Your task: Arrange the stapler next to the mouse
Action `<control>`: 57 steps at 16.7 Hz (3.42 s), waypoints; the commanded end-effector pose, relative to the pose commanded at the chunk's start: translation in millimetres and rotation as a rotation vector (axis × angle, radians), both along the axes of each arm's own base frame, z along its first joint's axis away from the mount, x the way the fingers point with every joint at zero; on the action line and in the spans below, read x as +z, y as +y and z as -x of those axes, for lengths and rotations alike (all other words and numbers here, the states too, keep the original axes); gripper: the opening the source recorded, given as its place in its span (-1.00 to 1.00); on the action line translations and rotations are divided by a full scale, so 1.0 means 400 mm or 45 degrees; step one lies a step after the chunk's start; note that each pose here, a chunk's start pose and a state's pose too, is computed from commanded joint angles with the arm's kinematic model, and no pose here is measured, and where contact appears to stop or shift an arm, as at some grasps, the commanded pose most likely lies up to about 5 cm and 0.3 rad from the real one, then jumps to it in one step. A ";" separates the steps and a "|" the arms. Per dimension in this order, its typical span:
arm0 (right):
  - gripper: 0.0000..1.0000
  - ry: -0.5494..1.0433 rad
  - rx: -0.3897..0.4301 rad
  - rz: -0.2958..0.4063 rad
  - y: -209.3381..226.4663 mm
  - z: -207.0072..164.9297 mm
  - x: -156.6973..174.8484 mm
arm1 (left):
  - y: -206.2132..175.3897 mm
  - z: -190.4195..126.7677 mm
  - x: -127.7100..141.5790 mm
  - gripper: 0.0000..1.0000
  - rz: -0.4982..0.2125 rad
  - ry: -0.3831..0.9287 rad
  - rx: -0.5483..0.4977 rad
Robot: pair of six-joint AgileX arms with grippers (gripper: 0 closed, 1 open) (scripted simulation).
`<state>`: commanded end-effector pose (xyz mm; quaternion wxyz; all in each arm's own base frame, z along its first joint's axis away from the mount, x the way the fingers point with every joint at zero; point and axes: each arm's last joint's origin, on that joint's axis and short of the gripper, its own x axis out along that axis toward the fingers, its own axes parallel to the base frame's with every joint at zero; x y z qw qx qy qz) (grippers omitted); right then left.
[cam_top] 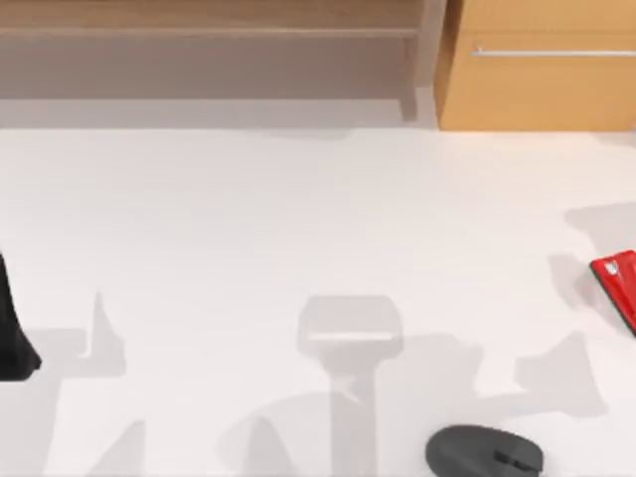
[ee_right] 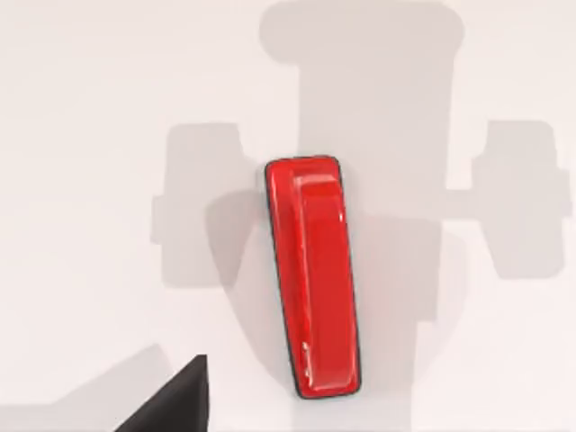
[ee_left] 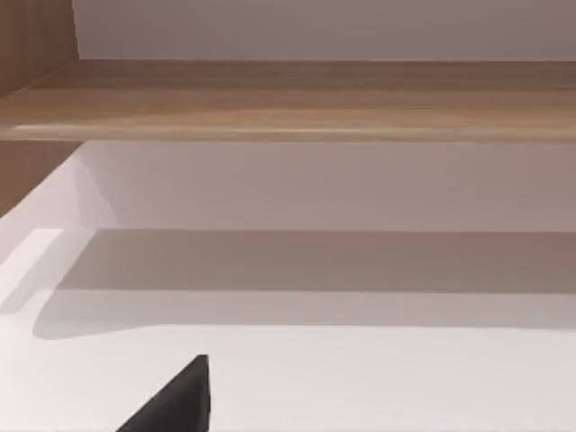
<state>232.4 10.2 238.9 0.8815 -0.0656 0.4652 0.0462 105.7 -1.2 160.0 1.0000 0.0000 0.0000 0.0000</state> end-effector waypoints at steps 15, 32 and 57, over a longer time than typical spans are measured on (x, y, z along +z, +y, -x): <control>1.00 0.760 0.130 0.064 0.041 -0.298 -0.176 | 0.000 0.000 0.000 1.00 0.000 0.000 0.000; 0.40 0.760 0.130 0.064 0.041 -0.297 -0.301 | 0.000 0.000 0.000 1.00 0.000 0.000 0.000; -1.00 0.758 0.126 0.064 0.039 -0.298 -0.224 | 0.000 0.000 0.000 1.00 0.000 0.000 0.000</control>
